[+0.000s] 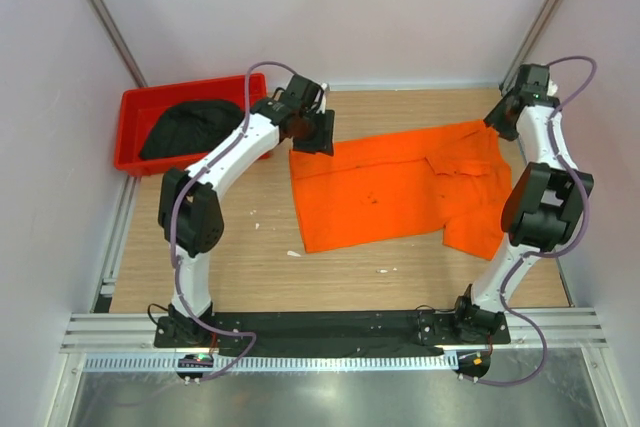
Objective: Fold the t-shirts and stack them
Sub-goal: Fold the tshirt
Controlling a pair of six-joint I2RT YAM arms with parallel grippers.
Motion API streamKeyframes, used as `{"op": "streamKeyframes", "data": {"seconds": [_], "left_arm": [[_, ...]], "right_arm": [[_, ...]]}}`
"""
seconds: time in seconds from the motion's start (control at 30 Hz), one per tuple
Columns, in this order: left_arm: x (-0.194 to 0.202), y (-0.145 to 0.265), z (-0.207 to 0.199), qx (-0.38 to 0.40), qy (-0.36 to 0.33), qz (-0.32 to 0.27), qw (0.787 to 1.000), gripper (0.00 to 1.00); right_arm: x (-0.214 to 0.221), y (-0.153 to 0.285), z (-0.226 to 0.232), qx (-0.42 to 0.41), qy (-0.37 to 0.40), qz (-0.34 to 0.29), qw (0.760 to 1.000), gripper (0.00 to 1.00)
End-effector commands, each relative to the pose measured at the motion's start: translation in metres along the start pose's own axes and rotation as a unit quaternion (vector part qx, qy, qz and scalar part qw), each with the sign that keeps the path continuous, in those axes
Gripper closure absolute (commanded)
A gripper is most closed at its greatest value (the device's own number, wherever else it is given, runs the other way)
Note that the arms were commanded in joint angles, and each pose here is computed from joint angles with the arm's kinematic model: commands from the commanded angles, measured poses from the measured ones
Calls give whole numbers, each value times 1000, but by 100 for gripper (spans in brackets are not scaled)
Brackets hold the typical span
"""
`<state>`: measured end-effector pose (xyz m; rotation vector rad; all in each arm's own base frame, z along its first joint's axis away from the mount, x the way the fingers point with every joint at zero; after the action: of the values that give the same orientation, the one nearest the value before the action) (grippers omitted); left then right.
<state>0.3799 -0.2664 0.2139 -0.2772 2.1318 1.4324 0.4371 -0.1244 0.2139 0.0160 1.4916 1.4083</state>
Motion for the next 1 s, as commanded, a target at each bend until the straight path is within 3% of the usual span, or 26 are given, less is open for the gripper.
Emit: {"op": "streamKeyframes", "data": {"seconds": [0.0, 0.03, 0.1, 0.23, 0.53, 0.97], "left_arm": [[15, 10, -2, 28, 9, 21, 999, 49], [19, 11, -4, 39, 10, 27, 999, 50], [30, 12, -7, 48, 11, 40, 998, 50], [40, 16, -12, 51, 1, 47, 998, 49], [48, 21, -14, 49, -1, 44, 998, 49], [52, 21, -16, 51, -1, 46, 998, 50]], "right_arm": [[57, -3, 22, -63, 18, 85, 994, 56], [76, -6, 20, -67, 24, 106, 992, 64], [93, -7, 27, -78, 37, 116, 989, 69], [122, -16, 31, -81, 66, 148, 983, 68], [141, -31, 37, -38, 138, 144, 979, 64], [150, -35, 43, -39, 152, 153, 976, 68]]}}
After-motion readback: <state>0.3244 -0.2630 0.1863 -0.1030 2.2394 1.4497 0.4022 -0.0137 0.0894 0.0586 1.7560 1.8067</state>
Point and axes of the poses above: each gripper's point midway between its finger pads, its own y axis back along the fingers, its own z axis along the line the jaws close on, x = y × z, the point moved 7 cm from there along y, back along the fingers, and after that the axes turned 2 degrees about -y, right-handed, at the moved point
